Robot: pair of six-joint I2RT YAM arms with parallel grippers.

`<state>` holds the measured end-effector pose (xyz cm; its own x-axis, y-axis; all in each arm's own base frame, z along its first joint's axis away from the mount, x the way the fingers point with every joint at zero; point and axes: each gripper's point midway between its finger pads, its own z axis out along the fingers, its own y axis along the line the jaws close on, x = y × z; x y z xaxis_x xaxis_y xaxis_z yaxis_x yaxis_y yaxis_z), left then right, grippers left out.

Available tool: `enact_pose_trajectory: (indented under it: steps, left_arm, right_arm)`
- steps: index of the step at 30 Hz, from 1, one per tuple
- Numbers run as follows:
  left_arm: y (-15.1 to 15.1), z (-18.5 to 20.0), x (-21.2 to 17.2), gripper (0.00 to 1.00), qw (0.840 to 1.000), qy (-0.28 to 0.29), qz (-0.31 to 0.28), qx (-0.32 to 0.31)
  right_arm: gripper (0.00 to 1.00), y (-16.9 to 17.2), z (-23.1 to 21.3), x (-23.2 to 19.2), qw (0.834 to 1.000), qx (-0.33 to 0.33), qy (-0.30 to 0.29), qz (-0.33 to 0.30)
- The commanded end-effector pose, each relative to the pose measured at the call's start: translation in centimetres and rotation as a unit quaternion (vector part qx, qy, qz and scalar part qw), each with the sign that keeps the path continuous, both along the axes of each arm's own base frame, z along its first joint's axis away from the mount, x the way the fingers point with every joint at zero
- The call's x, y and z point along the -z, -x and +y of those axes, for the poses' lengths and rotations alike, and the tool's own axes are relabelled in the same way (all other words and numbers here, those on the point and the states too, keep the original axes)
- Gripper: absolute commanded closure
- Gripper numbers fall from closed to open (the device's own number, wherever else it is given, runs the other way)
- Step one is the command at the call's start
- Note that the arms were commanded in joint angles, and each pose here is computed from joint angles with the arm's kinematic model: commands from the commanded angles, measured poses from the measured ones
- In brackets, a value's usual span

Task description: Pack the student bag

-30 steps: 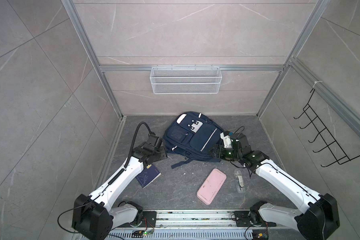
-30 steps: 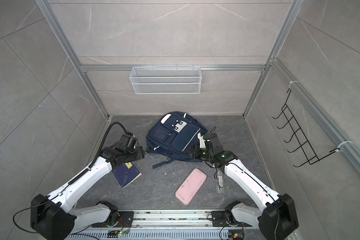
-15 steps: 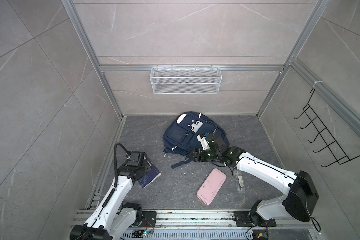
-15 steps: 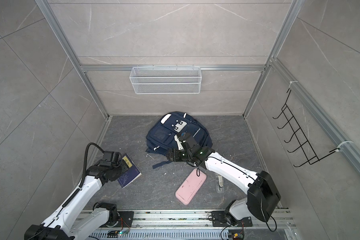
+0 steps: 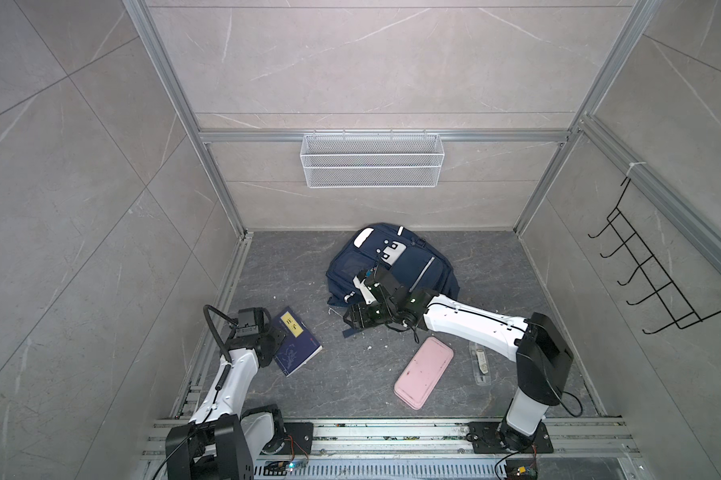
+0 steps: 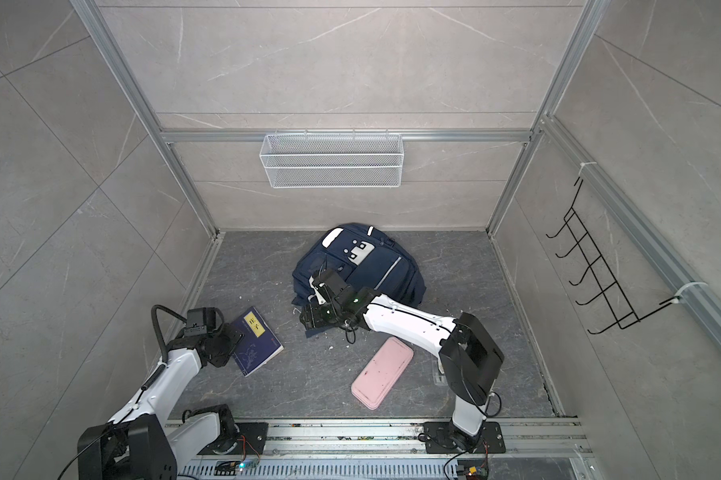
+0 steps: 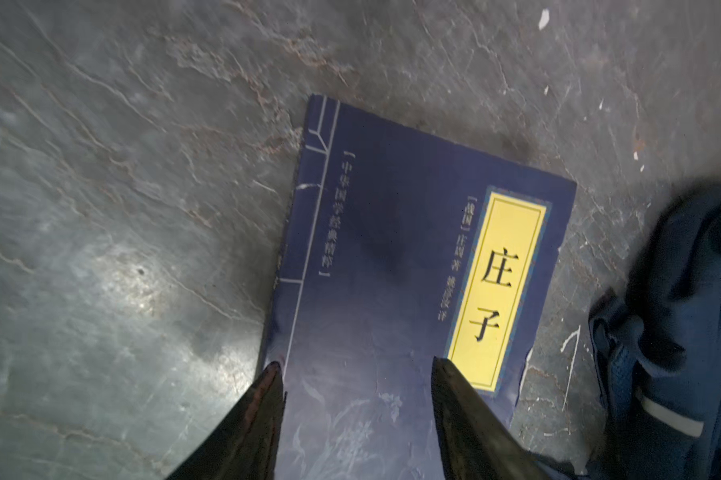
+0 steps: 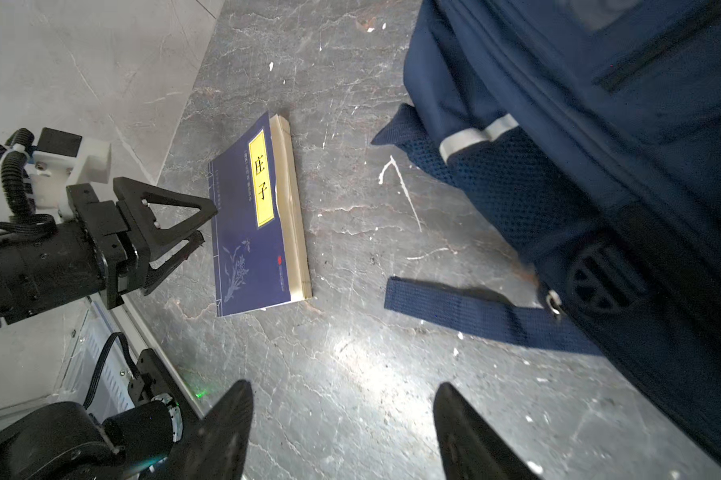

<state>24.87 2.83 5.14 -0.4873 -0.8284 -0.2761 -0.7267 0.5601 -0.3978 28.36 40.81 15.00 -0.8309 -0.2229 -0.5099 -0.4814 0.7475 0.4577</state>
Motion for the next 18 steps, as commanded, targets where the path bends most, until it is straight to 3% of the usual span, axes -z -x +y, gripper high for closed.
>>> enact_pose_trajectory:
  steps: [1, 18]
  left_arm:
    - [-1.0, 0.2, -0.5, 0.41, 1.0, 0.001, -0.023, 0.008]
    - [0.0, -1.9, 1.5, 0.41, 0.998, 0.04, -0.029, 0.051]
  right_arm:
    - [0.3, -0.4, 1.2, 1.2, 1.0, -0.016, 0.023, 0.003]
    - [0.31, -1.7, 10.8, 6.8, 0.995, -0.079, 0.051, 0.042]
